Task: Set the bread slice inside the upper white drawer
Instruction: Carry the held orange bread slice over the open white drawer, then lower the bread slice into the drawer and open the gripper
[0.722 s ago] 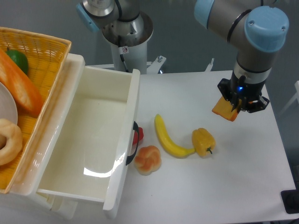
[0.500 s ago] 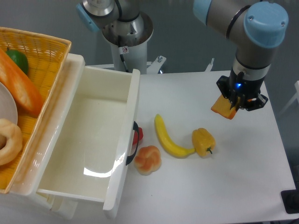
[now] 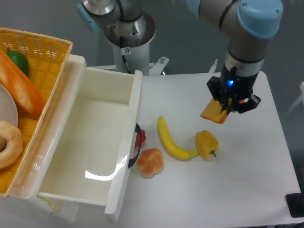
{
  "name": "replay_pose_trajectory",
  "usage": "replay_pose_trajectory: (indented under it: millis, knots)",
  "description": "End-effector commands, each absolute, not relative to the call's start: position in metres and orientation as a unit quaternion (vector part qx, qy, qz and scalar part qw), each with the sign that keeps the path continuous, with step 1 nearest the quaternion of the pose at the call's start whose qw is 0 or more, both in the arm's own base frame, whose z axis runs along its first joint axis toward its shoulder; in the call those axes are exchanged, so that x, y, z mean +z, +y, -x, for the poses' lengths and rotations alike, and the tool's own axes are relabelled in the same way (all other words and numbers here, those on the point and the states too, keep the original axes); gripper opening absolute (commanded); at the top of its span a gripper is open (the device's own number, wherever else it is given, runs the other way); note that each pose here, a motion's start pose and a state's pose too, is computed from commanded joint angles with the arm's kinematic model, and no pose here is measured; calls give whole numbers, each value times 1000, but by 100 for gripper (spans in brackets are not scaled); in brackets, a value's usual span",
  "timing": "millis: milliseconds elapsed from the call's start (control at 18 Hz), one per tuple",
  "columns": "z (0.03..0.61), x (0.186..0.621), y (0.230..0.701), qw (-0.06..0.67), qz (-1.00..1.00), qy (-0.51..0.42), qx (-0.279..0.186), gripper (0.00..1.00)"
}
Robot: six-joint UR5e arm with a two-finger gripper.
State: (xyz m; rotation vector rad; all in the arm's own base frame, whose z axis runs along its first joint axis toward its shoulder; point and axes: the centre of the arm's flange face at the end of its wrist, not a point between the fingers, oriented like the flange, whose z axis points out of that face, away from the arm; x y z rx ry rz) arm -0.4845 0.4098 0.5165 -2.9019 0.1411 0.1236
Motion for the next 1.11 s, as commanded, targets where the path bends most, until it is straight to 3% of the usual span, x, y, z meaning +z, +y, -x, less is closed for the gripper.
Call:
replay_pose_trajectory:
  millis: [278,611,778,1111]
  knots:
    - [431,581,411,201,979,-18,39,0]
    - [340,617,452,228,972,-48,28,0]
    - [299,618,484,240,970,-30,27,0]
    - [271,591,506,224,975,-4,4,0]
